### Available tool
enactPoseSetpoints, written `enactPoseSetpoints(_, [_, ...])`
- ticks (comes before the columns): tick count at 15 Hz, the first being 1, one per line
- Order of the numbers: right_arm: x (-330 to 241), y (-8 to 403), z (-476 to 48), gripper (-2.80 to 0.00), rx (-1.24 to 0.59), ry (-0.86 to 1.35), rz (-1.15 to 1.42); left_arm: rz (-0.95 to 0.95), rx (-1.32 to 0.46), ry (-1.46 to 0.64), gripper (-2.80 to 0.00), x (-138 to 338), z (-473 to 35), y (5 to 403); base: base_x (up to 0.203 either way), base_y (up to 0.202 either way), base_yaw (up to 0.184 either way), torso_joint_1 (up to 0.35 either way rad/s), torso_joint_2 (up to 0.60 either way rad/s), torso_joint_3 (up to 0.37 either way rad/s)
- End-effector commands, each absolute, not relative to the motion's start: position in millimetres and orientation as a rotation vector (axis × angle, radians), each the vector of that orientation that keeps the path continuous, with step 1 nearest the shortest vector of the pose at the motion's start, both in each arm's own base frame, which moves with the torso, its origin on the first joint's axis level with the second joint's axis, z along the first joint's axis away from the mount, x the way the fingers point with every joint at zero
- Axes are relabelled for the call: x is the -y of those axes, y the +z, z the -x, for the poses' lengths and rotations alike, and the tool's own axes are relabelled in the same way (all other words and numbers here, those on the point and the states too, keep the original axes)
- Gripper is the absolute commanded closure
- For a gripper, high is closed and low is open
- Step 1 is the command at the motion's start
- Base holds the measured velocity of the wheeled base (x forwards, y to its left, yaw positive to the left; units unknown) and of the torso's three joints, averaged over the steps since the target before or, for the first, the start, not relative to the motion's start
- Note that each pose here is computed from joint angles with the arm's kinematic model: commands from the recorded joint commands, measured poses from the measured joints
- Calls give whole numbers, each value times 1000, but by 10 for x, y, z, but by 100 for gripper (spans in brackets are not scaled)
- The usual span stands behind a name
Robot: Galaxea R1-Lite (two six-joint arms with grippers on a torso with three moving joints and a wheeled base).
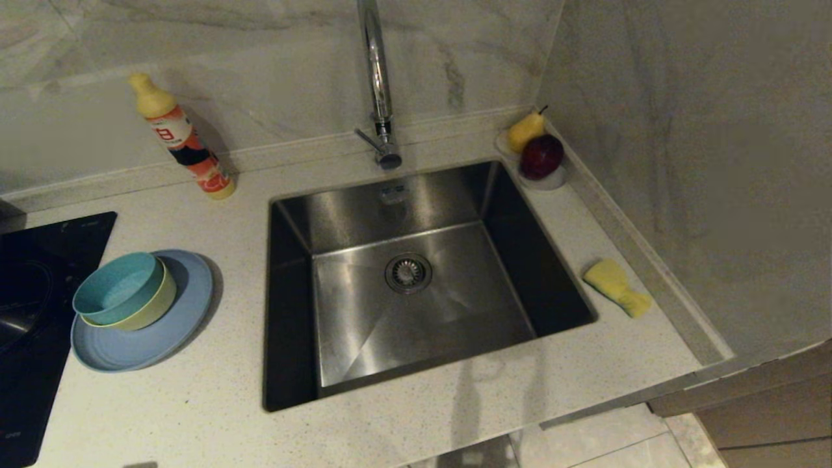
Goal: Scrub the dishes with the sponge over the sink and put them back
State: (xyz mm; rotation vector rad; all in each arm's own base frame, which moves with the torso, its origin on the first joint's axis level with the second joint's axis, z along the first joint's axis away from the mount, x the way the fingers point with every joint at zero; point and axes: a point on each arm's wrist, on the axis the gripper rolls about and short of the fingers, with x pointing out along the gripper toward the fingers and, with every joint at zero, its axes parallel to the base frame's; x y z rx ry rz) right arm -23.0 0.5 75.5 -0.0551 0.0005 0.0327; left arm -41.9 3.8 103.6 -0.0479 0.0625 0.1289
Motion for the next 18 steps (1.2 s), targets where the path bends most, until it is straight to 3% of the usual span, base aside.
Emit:
enactPoseSetpoints(1, [-5, 754, 232, 0, 1, 34, 57, 45, 19, 140, 0, -40, 321, 944, 0, 0, 0, 0, 0, 0])
enactPoseSetpoints(5, [-5, 754, 232, 0, 1, 34, 57, -43, 93, 139, 0, -38, 238, 852, 0, 0, 0, 0, 0, 0])
enactPoseSetpoints(10, [-5, 754, 231, 0, 0, 34, 56, 44, 41, 24, 0, -13, 225, 781, 0, 0, 0, 0, 0, 0])
enactPoseSetpoints(18, [-5, 757, 229, 0, 1, 34, 61, 56, 27, 18, 0, -11, 221, 761, 0, 0, 0, 0, 0, 0])
